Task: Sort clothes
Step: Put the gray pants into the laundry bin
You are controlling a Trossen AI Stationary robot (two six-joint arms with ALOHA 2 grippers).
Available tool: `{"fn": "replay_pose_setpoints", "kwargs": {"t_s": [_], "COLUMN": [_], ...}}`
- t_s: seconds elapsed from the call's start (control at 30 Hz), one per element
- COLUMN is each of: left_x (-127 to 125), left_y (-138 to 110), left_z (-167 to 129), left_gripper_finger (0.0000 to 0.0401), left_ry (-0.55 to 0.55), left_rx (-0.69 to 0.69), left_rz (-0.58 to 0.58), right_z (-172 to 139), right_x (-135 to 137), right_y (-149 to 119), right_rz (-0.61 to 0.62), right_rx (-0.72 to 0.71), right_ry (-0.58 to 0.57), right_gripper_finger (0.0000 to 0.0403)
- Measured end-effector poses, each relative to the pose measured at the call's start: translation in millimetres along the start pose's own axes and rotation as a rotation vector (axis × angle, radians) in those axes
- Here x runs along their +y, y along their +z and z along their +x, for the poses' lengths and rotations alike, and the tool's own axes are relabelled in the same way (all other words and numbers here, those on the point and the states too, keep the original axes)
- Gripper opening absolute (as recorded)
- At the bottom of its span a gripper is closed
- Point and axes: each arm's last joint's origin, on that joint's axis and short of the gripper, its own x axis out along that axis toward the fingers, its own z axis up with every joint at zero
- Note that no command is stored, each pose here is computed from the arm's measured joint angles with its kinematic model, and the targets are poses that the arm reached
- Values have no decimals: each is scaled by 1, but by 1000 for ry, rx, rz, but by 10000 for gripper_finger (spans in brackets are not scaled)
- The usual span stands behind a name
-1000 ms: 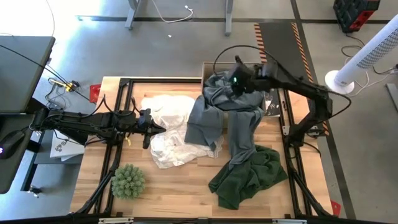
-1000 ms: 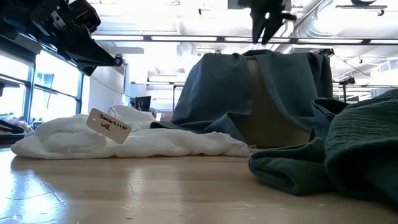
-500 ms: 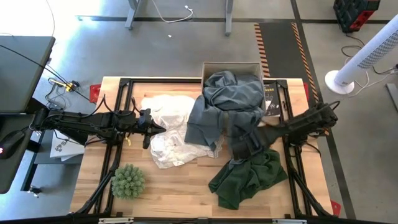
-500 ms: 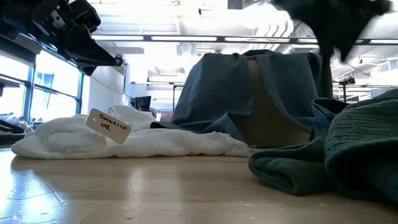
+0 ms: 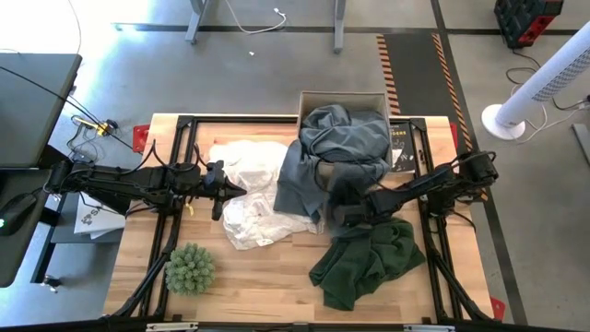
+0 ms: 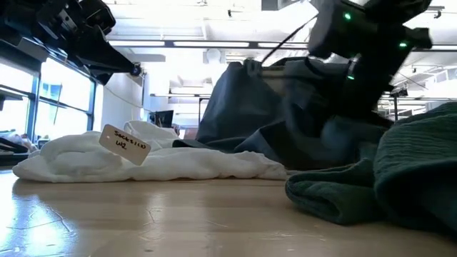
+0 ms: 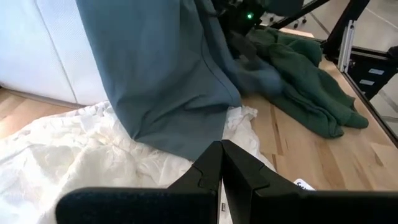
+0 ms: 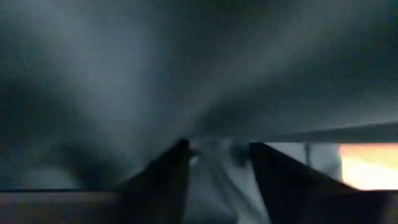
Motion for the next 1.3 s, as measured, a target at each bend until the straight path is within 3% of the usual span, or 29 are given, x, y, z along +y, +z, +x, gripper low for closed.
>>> {"fn": "replay_pose_setpoints", "kwargs": {"t_s": [0.1,0.17,0.33,0.47,0.57,0.67,0.8,0.97,1.07,1.2,1.3], "left_x": [0,0,0,0,0,0,0,0,0,0,0], "left_y": [0,0,1,1,1,0,0,0,0,-1,-1], "left_z": [0,0,0,0,0,0,0,0,0,0,0], "left_gripper_finger": [7,7,7,7,7,7,7,7,7,7,7], "left_ry": [0,0,-1,-1,-1,-1,-1,-1,0,2,2], "left_rx": [-2,-2,-5,-5,-5,-5,-5,-1,3,11,11], "left_rz": [0,-1,-2,-2,-2,-2,-1,-1,-1,0,0], "right_z": [-9,-27,-96,-147,-162,-147,-84,22,66,78,57], "right_x": [19,36,76,89,86,71,44,6,-15,-23,-18], "right_y": [17,35,98,155,197,233,253,220,199,203,227], "right_rz": [-61,-141,-286,-375,-403,-403,-355,-284,-261,-222,-227], "right_rx": [-77,-126,-401,-681,-751,-705,-485,-121,27,103,104], "right_ry": [67,123,190,54,-41,-36,51,5,-30,6,35], "right_gripper_finger": [52,15,20,4,6,3,4,5,8,36,60]}}
